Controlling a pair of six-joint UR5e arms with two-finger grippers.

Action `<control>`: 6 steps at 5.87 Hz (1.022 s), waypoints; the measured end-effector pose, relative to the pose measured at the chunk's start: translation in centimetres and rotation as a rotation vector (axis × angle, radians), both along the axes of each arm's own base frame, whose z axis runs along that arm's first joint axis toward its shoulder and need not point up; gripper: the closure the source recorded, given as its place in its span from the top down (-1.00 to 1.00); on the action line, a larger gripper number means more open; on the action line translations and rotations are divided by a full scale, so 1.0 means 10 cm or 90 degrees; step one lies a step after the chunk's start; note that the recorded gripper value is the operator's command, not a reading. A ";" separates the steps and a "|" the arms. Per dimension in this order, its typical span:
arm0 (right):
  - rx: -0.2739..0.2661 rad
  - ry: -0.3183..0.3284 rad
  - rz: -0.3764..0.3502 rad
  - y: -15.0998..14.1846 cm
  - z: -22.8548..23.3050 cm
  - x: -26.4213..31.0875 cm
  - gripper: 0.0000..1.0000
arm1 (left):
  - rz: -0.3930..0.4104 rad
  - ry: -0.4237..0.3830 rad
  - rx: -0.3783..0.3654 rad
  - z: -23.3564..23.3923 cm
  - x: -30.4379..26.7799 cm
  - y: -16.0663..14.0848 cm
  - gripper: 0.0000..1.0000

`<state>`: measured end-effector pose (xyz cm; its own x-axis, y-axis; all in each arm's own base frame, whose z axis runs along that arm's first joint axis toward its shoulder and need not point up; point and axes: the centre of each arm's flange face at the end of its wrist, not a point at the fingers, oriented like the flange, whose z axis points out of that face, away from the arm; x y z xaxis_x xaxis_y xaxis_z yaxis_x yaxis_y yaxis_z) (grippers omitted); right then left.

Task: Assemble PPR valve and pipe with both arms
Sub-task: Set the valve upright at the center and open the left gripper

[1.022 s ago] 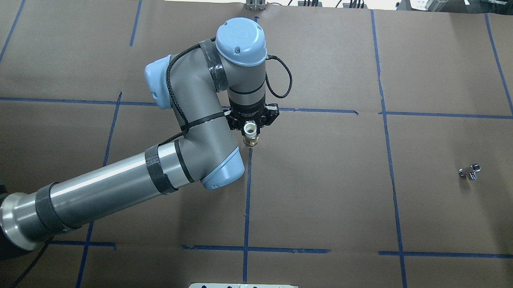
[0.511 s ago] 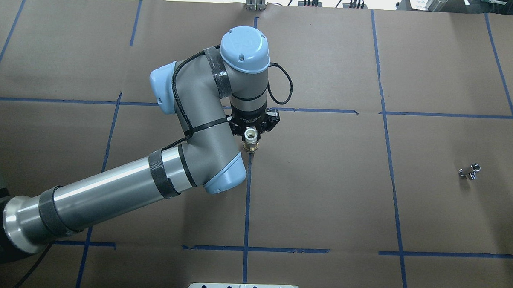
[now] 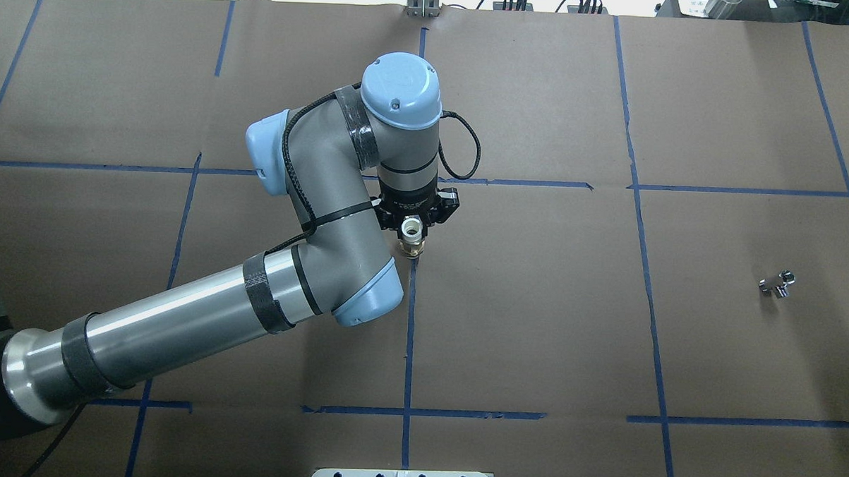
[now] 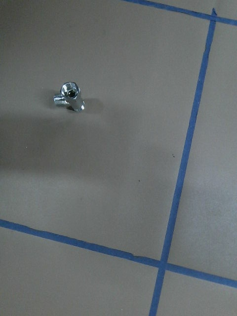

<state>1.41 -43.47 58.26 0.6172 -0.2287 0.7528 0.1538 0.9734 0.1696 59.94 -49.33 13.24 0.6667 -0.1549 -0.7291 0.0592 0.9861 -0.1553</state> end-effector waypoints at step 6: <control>0.003 -0.002 -0.016 -0.11 -0.15 -0.24 1.00 | -0.012 0.063 0.028 -0.02 -0.19 0.12 0.91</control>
<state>-0.94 -44.58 56.78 0.6091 -0.2472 0.7536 0.1773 0.9686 0.1744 58.06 -48.14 13.05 0.5879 -0.1331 -0.7979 0.0648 0.9910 -0.1175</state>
